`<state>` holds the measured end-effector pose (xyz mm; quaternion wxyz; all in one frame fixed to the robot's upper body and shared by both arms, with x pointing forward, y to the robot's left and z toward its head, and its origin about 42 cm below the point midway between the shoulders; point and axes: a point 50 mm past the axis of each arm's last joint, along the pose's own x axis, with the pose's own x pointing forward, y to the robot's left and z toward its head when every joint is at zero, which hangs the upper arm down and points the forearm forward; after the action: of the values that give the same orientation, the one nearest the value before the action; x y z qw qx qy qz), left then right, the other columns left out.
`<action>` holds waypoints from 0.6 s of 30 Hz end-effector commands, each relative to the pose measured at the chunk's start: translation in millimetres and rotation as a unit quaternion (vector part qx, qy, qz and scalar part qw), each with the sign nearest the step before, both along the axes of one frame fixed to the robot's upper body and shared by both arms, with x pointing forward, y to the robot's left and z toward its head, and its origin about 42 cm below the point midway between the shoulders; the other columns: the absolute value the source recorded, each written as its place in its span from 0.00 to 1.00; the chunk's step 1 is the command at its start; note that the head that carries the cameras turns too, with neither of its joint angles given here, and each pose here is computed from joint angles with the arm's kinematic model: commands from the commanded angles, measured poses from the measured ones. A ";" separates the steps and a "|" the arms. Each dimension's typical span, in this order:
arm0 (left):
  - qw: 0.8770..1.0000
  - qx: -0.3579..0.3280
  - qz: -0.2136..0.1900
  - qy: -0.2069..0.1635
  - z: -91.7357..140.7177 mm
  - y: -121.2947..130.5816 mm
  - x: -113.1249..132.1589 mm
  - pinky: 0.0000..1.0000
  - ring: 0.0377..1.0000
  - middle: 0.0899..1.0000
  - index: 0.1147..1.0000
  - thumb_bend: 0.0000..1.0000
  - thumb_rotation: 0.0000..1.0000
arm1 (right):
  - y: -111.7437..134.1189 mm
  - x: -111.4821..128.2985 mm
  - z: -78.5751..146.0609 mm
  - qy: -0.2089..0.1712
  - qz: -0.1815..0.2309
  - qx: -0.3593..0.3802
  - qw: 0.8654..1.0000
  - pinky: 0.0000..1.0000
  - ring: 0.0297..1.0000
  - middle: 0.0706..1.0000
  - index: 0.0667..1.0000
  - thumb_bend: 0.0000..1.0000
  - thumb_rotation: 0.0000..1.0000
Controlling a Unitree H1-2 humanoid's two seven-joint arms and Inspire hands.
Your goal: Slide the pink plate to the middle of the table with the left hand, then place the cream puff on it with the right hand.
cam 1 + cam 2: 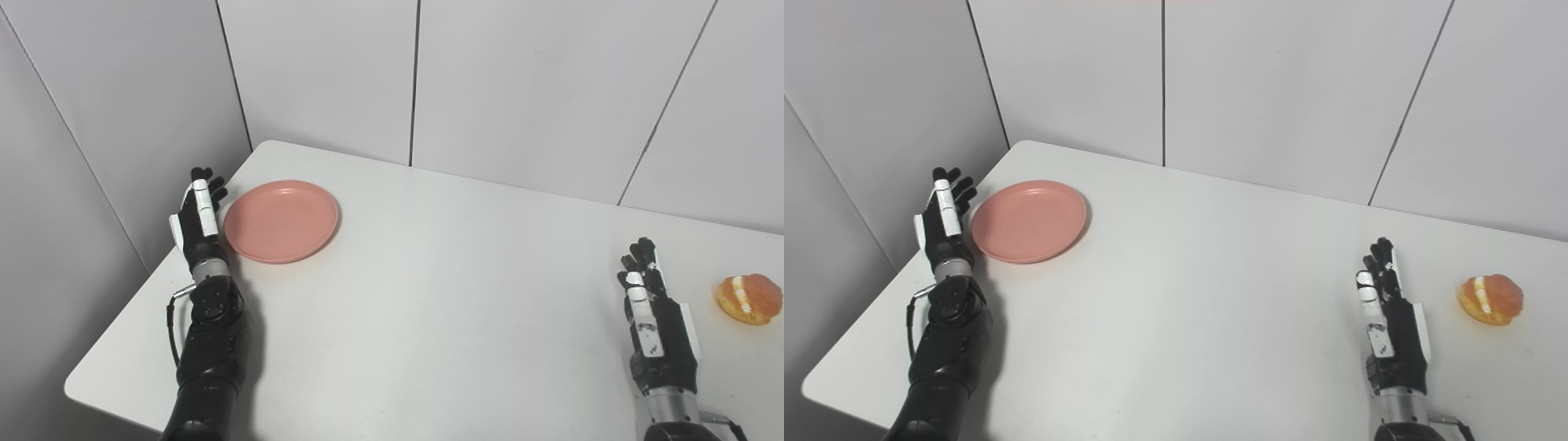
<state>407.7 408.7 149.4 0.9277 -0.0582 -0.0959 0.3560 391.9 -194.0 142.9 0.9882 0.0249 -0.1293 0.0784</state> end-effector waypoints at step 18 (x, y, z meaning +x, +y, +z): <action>0.995 0.010 -0.094 -0.001 20.6 -15.3 8.2 0.83 0.80 0.78 0.78 0.81 1.00 | -2.4 -21.8 -24.1 0.026 -0.010 0.011 1.000 0.98 0.98 0.99 0.99 0.52 0.82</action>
<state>411.9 393.9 154.8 0.9553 -0.0614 -0.0750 0.2794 385.7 -195.2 143.1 0.9879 0.0228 -0.1337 0.0757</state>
